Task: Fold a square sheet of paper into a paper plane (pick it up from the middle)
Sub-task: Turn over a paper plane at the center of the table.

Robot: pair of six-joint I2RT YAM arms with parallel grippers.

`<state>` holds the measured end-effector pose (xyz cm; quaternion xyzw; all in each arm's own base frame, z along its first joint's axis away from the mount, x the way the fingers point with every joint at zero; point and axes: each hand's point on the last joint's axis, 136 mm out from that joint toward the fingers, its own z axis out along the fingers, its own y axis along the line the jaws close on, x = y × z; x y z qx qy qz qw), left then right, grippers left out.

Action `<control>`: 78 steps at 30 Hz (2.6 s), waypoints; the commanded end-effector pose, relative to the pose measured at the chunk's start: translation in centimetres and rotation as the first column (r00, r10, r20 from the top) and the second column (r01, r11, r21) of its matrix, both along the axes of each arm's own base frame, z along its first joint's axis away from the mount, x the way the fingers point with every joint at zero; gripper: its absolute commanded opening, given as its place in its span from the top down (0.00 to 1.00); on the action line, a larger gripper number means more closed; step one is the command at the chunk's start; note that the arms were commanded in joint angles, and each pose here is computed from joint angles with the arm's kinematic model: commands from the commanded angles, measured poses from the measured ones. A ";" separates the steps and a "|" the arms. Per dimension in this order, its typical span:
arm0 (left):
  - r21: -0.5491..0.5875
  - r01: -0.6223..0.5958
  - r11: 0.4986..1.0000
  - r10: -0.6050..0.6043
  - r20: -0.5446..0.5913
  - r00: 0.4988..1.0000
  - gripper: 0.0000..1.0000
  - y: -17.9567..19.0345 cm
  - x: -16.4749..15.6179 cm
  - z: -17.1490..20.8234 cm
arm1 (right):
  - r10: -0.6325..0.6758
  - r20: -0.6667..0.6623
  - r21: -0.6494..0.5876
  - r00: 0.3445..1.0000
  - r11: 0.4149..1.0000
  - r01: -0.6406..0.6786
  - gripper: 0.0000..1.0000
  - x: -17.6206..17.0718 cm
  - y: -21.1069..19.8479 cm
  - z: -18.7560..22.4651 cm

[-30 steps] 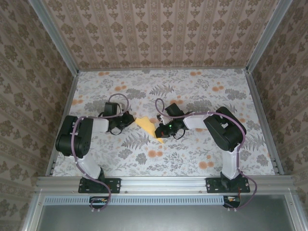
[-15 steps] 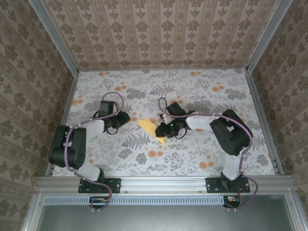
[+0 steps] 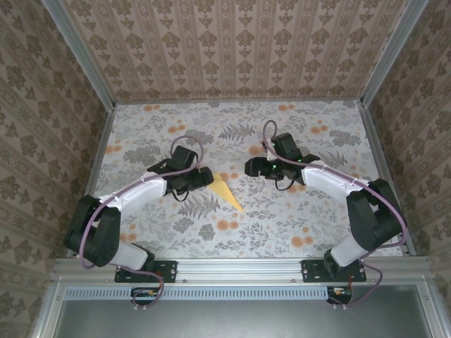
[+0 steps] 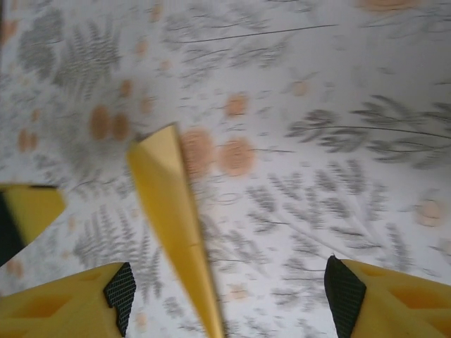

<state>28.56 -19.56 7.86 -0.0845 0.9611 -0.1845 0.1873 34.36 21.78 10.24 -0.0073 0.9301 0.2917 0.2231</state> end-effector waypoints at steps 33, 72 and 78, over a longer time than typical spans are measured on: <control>0.103 -0.315 0.943 0.325 -0.104 0.940 0.61 -4.2 -2.1 -3.4 | -0.081 -0.103 -0.056 0.991 0.996 0.076 0.19 -1.1 -2.2 -3.8; -0.434 0.010 0.901 0.021 0.067 0.998 1.00 -10.0 2.1 -0.5 | -0.044 -0.050 0.118 0.998 0.992 0.049 0.25 -1.5 -2.1 0.1; -0.396 -0.022 0.918 0.038 0.033 0.999 1.00 -8.2 1.1 -2.4 | 0.069 -0.071 0.024 0.995 0.997 -0.068 0.32 -3.1 1.3 -1.4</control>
